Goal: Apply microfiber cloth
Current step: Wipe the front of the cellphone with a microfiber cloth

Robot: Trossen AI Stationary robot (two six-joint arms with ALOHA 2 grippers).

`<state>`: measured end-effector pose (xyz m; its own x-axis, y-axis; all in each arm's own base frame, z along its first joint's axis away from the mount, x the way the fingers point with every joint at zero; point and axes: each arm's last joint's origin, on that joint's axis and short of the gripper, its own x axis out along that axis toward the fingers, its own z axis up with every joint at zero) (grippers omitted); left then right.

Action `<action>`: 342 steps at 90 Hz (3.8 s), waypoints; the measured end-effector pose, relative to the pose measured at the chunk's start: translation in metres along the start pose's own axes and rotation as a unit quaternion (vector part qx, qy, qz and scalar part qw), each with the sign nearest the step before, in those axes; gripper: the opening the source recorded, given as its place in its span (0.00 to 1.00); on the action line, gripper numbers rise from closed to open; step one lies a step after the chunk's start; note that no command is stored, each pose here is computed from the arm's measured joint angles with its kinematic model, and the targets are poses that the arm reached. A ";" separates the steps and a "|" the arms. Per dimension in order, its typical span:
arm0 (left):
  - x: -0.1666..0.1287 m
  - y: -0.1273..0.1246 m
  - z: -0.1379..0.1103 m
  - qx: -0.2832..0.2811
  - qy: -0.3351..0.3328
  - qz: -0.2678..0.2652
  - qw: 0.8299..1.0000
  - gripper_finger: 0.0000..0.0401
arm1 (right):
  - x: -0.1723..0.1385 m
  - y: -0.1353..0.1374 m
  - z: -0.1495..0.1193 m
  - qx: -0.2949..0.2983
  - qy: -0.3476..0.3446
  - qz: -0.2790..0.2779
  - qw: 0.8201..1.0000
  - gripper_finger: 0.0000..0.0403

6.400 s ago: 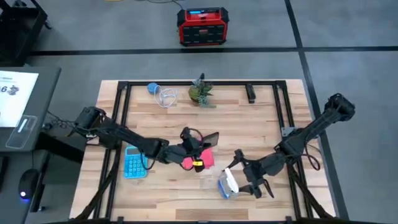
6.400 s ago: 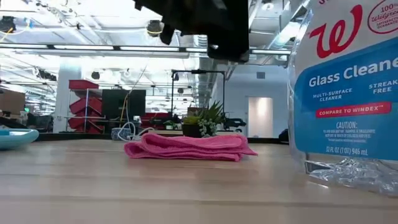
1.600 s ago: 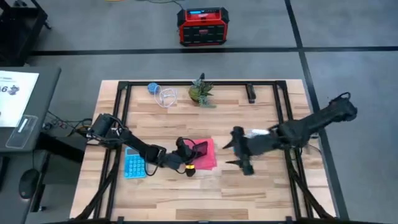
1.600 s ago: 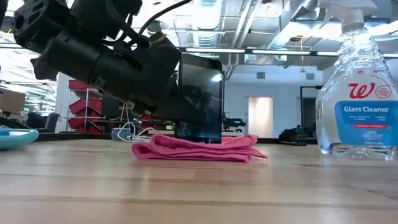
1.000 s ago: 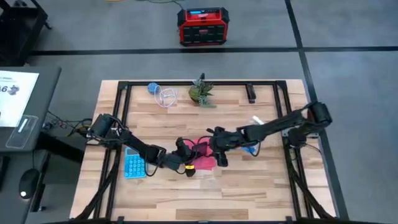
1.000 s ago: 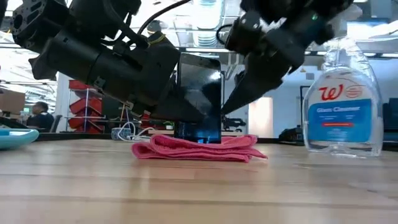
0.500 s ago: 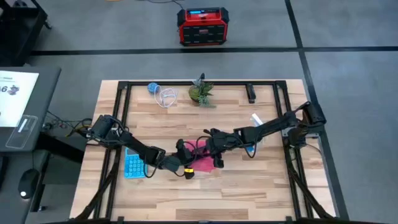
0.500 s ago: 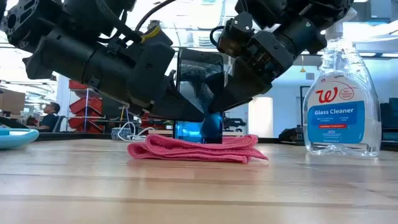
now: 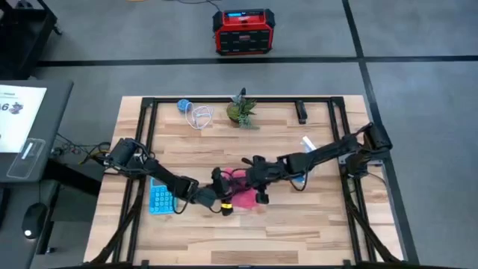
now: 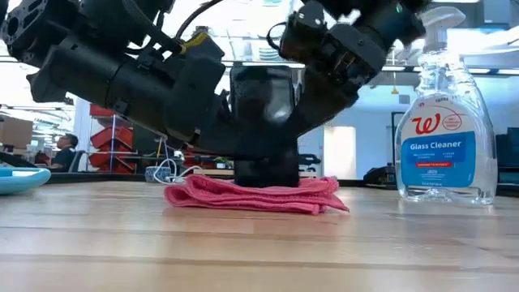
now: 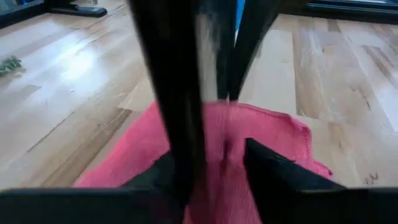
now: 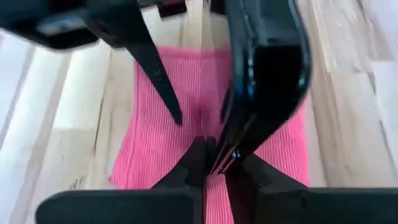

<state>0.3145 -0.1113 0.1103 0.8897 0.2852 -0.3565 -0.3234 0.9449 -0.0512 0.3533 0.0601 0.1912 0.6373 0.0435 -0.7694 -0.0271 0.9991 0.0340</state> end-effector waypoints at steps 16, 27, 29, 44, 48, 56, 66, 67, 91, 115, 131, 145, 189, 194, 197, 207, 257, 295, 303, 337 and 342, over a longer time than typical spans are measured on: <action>-0.016 0.000 0.009 0.018 0.031 0.008 0.999 0.52 | -0.027 0.004 0.029 0.007 0.057 -0.017 0.998 0.04; -0.037 0.003 0.016 0.031 0.063 0.045 0.997 0.54 | -0.044 0.005 0.044 0.035 0.071 -0.021 0.997 0.04; -0.041 0.004 0.017 0.033 0.068 0.053 0.996 0.54 | -0.046 0.005 0.047 0.040 0.069 -0.021 0.997 0.04; -0.067 0.010 0.021 0.030 0.085 0.104 0.991 0.54 | -0.038 0.007 0.054 0.058 0.129 -0.040 0.989 0.04; -0.071 0.011 0.022 0.026 0.083 0.111 0.990 0.54 | -0.028 0.008 0.055 0.051 0.163 -0.049 0.984 0.04; -0.075 0.010 0.023 0.024 0.080 0.114 0.990 0.54 | -0.007 0.011 0.063 0.024 0.196 -0.052 0.979 0.04; -0.076 0.009 0.022 0.020 0.079 0.111 0.990 0.54 | 0.012 0.017 0.070 -0.010 0.230 -0.053 0.972 0.04; -0.076 0.009 0.022 0.018 0.079 0.111 0.990 0.54 | 0.014 0.018 0.071 -0.012 0.231 -0.053 0.972 0.04; -0.076 0.008 0.021 0.016 0.079 0.112 0.990 0.54 | 0.022 0.021 0.080 -0.032 0.249 -0.049 0.967 0.04; -0.076 0.008 0.021 0.015 0.078 0.111 0.991 0.54 | 0.014 0.025 0.088 -0.046 0.207 -0.072 0.975 0.04; -0.079 0.005 0.020 0.018 0.076 0.107 0.991 0.54 | 0.018 0.041 0.071 -0.065 0.178 -0.080 0.979 0.04; -0.083 0.001 0.019 0.020 0.064 0.109 0.992 0.54 | 0.010 0.043 0.048 -0.043 0.105 -0.088 0.990 0.04; -0.083 -0.006 0.027 0.026 0.023 0.098 0.995 0.54 | 0.010 0.020 -0.028 0.066 -0.048 -0.039 0.996 0.04; -0.082 -0.007 0.029 0.025 0.016 0.096 0.995 0.54 | 0.010 0.021 -0.026 0.067 -0.052 -0.039 0.996 0.04; -0.082 -0.007 0.030 0.024 0.015 0.095 0.995 0.54 | 0.009 0.021 -0.025 0.068 -0.056 -0.038 0.995 0.04; -0.082 -0.008 0.031 0.019 0.010 0.092 0.996 0.54 | 0.006 0.022 -0.017 0.069 -0.071 -0.033 0.995 0.04; -0.038 -0.017 0.003 -0.017 0.015 0.039 0.999 0.54 | 0.015 0.020 -0.020 0.065 -0.059 -0.033 0.996 0.05; -0.004 -0.009 -0.023 0.009 0.042 -0.005 0.999 0.36 | 0.010 0.016 -0.017 0.069 -0.051 0.020 0.996 0.04; -0.001 -0.008 -0.027 0.015 0.050 -0.011 0.999 0.30 | 0.010 0.014 -0.016 0.072 -0.052 0.029 0.996 0.04; -0.001 -0.009 -0.028 0.013 0.031 -0.033 0.999 0.12 | 0.009 0.012 -0.016 0.073 -0.049 0.043 0.995 0.05; -0.001 -0.009 -0.028 0.012 0.031 -0.037 0.999 0.07 | 0.009 0.012 -0.016 0.068 -0.047 0.042 0.996 0.06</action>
<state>0.3075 -0.1249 0.0854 0.8889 0.2044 -0.4100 -0.2491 0.9667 -0.0582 0.3465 0.0722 0.1742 0.7073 0.1204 -0.6966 0.0165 0.9823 0.1866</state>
